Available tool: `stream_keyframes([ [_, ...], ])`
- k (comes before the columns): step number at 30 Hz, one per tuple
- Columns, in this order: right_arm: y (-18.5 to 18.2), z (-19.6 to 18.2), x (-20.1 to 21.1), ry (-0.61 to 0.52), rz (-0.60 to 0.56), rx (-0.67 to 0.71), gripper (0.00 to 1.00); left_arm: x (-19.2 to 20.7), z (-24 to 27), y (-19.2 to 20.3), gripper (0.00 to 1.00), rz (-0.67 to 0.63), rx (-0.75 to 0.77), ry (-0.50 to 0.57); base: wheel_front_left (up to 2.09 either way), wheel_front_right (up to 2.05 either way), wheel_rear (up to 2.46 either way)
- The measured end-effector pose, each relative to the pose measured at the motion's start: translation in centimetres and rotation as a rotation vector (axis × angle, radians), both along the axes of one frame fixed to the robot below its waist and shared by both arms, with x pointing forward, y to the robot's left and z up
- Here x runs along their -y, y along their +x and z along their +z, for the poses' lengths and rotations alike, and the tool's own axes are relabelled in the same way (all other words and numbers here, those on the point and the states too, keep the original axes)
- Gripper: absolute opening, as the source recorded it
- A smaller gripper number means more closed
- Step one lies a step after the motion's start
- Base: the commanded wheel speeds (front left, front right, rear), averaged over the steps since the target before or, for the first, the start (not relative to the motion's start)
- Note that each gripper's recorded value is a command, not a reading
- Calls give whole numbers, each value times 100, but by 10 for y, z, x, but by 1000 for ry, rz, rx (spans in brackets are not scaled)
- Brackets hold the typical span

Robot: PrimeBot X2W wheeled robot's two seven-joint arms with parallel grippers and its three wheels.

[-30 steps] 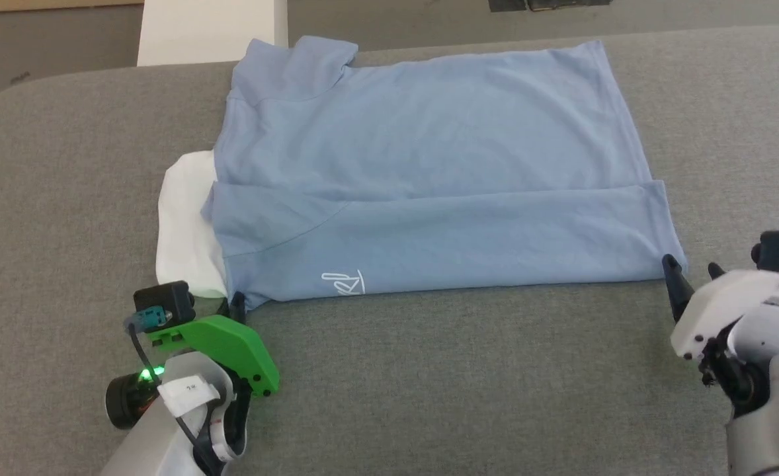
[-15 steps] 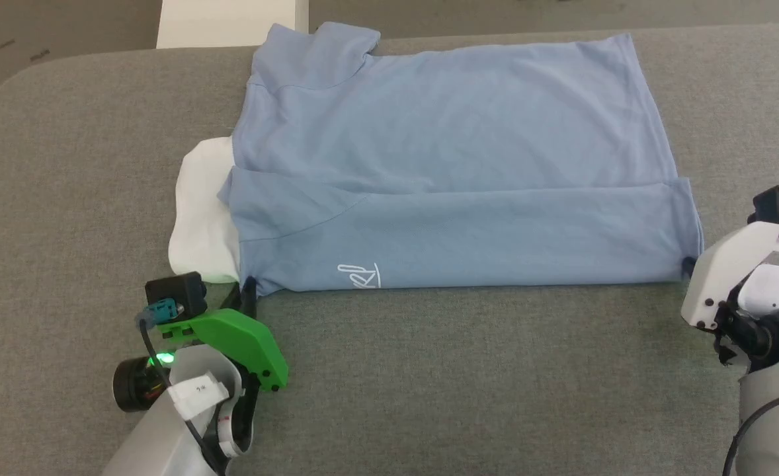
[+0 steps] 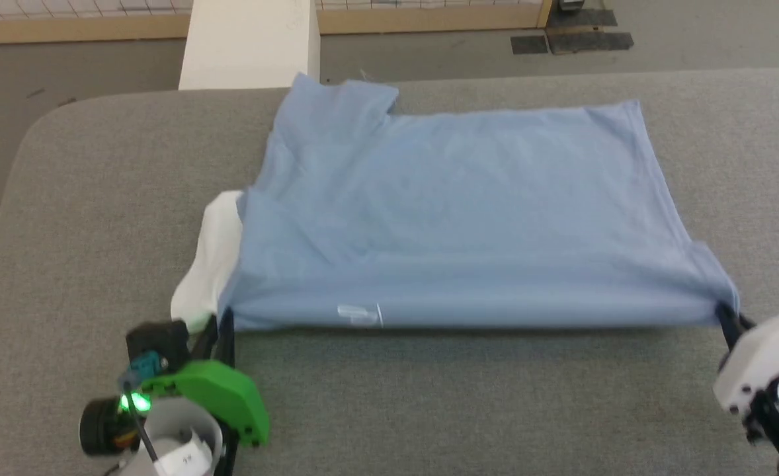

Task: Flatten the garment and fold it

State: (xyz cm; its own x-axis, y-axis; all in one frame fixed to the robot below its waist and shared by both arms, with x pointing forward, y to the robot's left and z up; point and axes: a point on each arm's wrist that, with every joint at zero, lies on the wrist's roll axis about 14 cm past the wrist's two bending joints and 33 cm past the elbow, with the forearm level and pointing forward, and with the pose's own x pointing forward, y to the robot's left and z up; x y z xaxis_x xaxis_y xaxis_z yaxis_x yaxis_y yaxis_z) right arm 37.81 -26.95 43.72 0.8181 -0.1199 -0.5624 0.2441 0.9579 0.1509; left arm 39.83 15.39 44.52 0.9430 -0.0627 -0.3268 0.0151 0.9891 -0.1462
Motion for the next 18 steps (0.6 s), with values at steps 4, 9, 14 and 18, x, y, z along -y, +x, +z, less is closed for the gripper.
stream_keyframes([
  [4,-35,-22,5,24,-21,-113,0,5,-22,-31,0,-38,-136,1,0,0,0],
  [9,-62,-48,12,26,-46,-223,0,14,-58,-65,0,-85,-325,-6,0,0,0],
  [14,-73,-70,12,32,-56,-284,0,13,-72,-69,0,-91,-374,-10,0,0,0],
  [18,-69,-72,11,34,-62,-258,41,14,-73,-69,79,-79,-378,-40,0,0,0],
])
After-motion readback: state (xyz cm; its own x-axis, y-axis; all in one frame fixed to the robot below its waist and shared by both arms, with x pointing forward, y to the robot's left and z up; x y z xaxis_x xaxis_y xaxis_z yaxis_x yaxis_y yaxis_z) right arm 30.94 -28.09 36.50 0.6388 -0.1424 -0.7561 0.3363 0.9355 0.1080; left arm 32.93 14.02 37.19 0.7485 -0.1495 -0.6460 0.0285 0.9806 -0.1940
